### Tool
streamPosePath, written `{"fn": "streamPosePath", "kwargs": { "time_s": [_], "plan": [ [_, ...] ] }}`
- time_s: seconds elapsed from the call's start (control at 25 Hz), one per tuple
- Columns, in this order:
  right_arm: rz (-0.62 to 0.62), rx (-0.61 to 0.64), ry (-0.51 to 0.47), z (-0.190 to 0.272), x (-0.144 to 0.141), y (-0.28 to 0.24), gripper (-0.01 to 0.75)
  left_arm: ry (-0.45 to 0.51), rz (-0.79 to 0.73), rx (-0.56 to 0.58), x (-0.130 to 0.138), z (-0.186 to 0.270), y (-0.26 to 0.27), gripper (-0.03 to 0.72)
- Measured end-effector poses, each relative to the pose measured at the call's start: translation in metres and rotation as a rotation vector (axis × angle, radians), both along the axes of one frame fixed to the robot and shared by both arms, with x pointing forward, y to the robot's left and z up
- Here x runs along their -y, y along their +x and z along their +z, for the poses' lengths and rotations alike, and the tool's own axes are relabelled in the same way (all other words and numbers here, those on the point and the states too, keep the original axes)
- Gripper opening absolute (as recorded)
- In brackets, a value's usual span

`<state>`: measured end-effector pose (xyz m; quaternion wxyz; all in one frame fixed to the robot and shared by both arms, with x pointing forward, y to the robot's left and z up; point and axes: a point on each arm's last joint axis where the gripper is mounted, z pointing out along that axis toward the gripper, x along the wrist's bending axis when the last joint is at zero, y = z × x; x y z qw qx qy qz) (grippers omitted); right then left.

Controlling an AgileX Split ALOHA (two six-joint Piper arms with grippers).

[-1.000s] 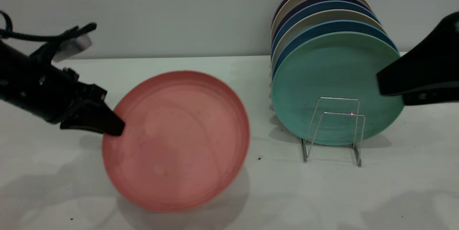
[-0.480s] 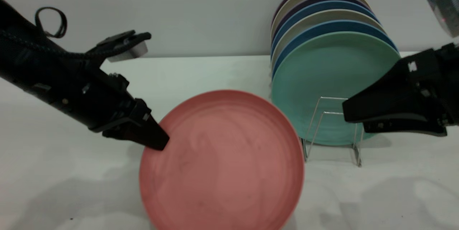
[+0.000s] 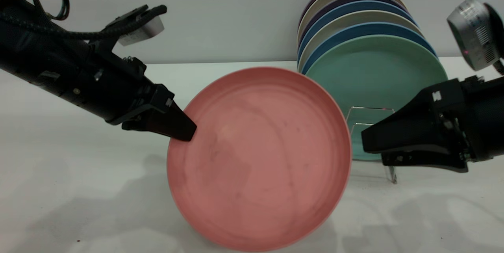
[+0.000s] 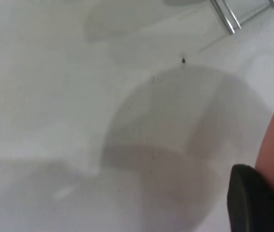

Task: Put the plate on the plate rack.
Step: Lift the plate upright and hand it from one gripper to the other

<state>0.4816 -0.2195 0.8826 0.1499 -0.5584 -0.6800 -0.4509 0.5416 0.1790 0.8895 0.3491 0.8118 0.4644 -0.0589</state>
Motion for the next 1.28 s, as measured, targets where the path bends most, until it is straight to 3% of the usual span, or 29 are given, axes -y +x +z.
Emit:
{"fn": "streamPosePath", "kwargs": {
  "time_s": [0.56, 0.76, 1.04, 1.28],
  "plan": [
    [0.132, 0.031, 0.007, -0.007, -0.045, 0.017, 0.474, -0.067, -0.004, -0.028, 0.005, 0.003, -0.002, 0.014],
    [0.129, 0.008, 0.005, -0.015, -0.046, 0.021, 0.375, -0.1, -0.026, -0.044, 0.007, 0.005, -0.004, 0.014],
    [0.123, 0.004, -0.015, -0.017, -0.045, 0.021, 0.13, -0.106, -0.045, -0.054, 0.008, 0.005, -0.006, 0.021],
    [0.113, 0.002, -0.06, -0.021, -0.042, 0.022, 0.123, -0.111, -0.058, -0.085, 0.008, 0.005, -0.009, 0.079]
  ]
}}
